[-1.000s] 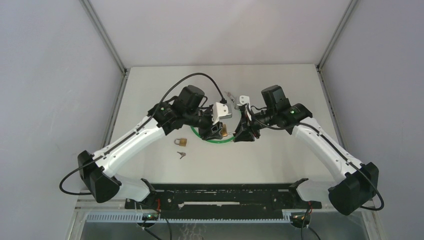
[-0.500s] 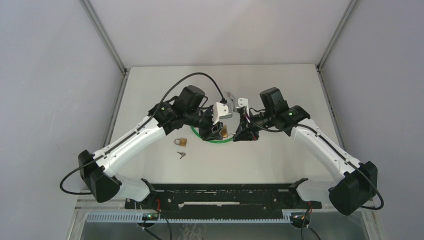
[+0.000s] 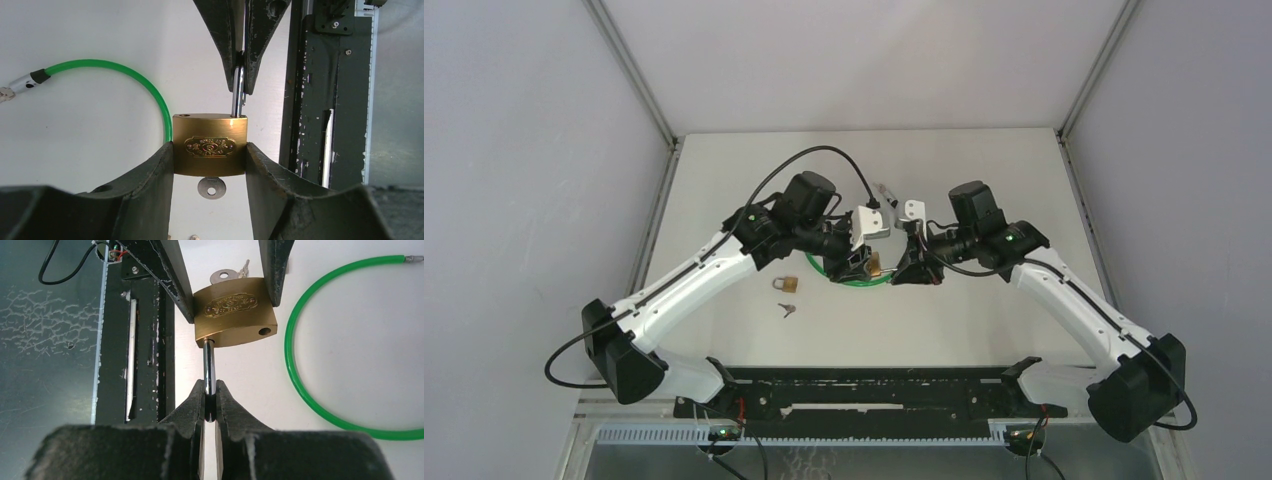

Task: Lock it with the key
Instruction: Lock the lock.

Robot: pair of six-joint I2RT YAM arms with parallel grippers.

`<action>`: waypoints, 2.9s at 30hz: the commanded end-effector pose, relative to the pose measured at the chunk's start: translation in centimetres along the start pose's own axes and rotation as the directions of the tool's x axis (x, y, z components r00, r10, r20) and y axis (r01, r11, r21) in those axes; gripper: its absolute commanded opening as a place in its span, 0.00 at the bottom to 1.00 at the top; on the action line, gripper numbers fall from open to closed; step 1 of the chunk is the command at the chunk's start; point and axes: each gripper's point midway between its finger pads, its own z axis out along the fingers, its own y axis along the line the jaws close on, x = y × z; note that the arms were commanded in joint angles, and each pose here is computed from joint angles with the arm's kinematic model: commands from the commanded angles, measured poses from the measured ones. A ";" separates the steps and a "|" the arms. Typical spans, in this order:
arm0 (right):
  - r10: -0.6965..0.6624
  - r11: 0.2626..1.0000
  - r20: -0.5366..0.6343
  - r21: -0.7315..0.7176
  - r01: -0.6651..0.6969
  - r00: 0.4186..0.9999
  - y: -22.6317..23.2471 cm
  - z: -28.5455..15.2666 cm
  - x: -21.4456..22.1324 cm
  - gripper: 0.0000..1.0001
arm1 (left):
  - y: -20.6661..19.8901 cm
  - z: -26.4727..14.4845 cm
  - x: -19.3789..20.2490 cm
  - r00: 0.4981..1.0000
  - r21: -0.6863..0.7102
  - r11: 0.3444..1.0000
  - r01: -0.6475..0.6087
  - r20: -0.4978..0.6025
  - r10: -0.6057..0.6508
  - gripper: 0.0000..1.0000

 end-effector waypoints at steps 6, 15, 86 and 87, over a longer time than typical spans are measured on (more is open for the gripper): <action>-0.015 1.000 0.078 0.027 0.012 0.997 0.0 -1.9 -1.6 0.00 | 1.8 -2.2 -3.7 0.980 -0.113 0.980 -0.165 0.090 0.175 0.68; 0.005 1.000 0.137 0.028 -0.009 0.991 0.2 -3.2 -2.3 0.00 | 1.0 -3.8 -4.4 0.961 -0.126 0.964 -0.235 0.118 0.250 0.90; -0.060 0.996 0.257 0.073 0.043 0.965 0.9 -5.5 -4.4 0.00 | -2.8 2.4 -3.3 0.990 0.197 0.974 -0.109 0.105 0.089 0.01; -0.060 0.996 0.255 0.074 0.042 0.965 0.9 -5.5 -4.4 0.00 | -2.9 2.4 -3.3 0.991 0.202 0.974 -0.107 0.105 0.087 0.00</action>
